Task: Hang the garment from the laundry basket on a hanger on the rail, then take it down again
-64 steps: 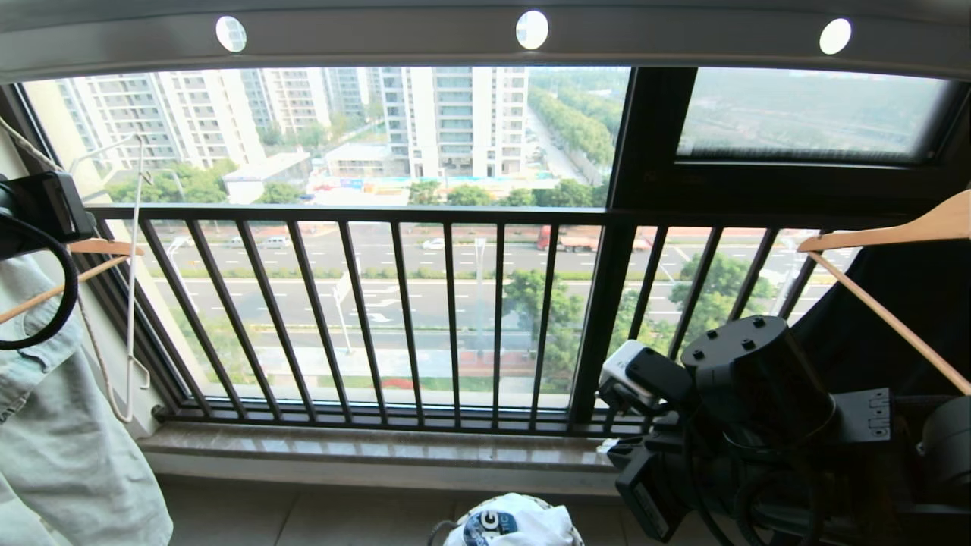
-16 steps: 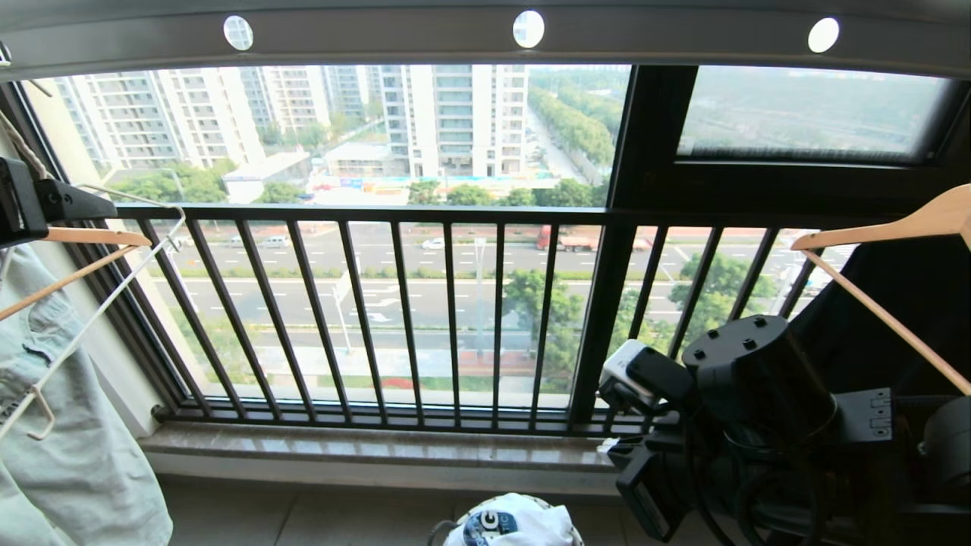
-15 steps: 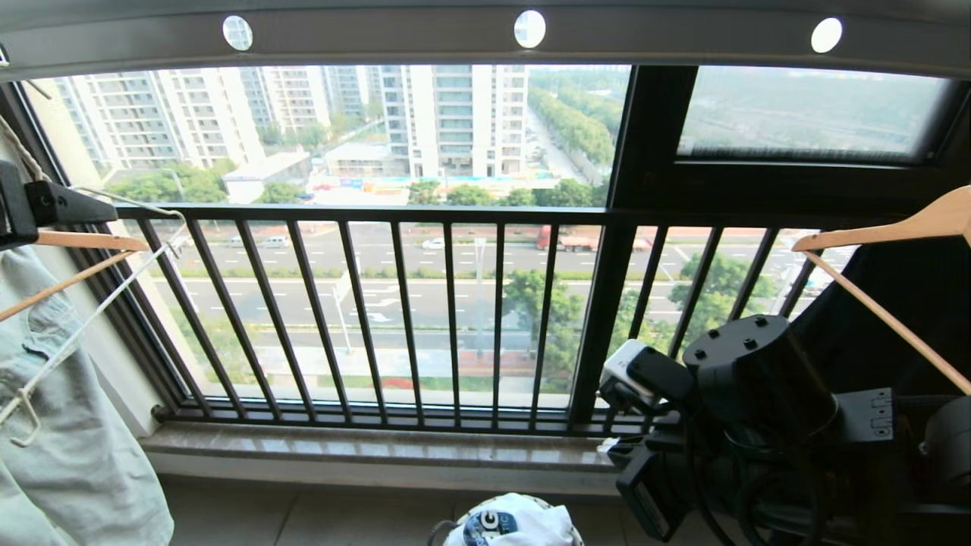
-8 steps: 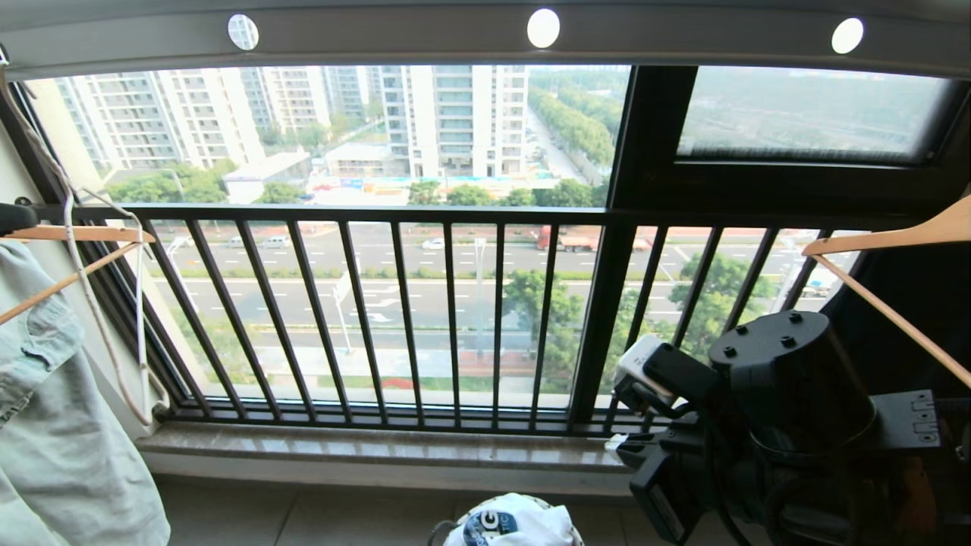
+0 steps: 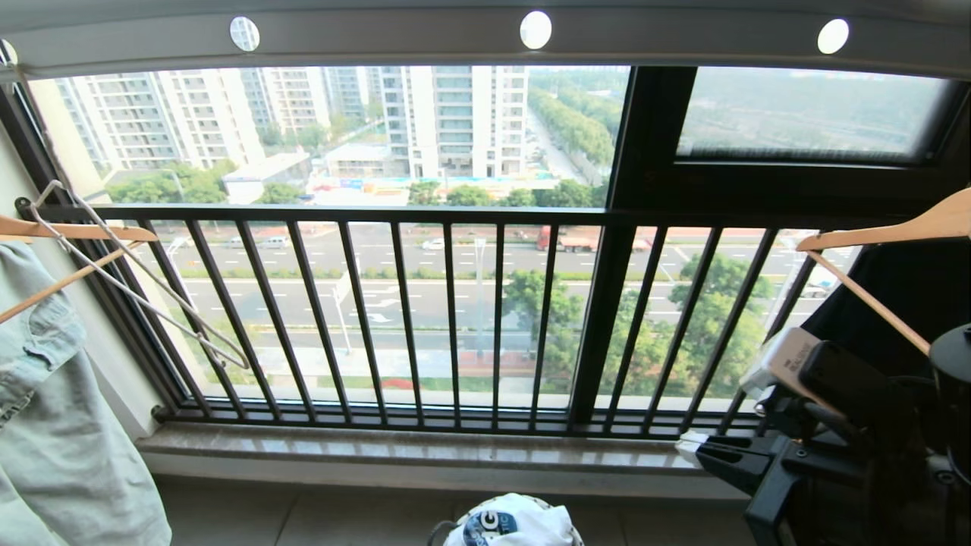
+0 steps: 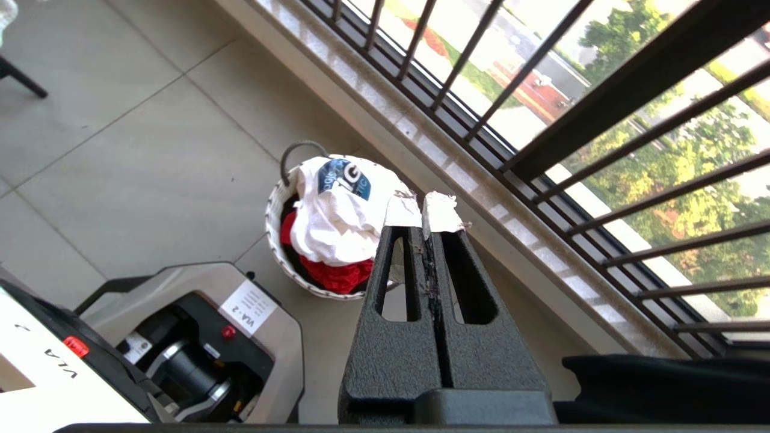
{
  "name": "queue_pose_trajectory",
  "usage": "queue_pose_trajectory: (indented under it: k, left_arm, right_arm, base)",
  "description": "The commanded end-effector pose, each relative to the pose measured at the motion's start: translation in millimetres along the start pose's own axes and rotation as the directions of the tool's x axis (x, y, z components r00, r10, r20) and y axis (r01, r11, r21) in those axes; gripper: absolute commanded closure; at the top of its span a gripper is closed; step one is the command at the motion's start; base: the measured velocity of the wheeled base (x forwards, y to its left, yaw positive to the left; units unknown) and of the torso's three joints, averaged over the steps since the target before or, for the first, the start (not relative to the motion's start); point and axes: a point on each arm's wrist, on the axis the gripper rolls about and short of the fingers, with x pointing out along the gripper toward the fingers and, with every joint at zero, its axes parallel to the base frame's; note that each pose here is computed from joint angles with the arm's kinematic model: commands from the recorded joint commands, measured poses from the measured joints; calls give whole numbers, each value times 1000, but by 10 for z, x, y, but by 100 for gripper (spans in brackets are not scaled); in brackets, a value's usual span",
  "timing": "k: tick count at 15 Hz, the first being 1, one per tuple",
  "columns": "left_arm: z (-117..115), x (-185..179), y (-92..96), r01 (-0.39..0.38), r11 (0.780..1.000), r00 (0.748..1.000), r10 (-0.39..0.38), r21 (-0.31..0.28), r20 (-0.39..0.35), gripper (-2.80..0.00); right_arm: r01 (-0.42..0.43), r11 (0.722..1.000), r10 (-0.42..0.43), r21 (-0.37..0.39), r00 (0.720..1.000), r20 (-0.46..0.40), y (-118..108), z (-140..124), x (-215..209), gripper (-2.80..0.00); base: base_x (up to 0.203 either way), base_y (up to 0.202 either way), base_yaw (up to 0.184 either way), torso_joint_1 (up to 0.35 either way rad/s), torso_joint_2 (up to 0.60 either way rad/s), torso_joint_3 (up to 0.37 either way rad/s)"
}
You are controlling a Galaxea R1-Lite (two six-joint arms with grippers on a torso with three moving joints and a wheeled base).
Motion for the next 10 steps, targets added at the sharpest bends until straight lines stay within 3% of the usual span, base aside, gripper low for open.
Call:
queue_pose_trajectory:
  k: [1,4,7,10]
  left_arm:
    - [-249,-245,-44,84,996,996,-84,9,27,0]
    - [-481,-477,-77,223,975,974,-224,20,37,0]
    - [-693,-732,-35,334,942,942,-334,-24,8,0]
    - [-913,-989,-15,348,937,936,-345,-33,75,0]
  right_arm:
    - [84,995,-89,61,992,88,-178,-125,-362,0]
    - [240,959,-263,150,953,152,-352,-267,-780,0]
    - [435,866,-476,245,869,140,-445,-425,-1123,0]
    - [560,765,-621,317,772,135,-407,-578,-1419,0]
  base:
    - [0,0,0,0,0,0]
    - [0,0,0,0,0,0]
    - [0,0,0,0,0,0]
    - [0,0,0,0,0,0]
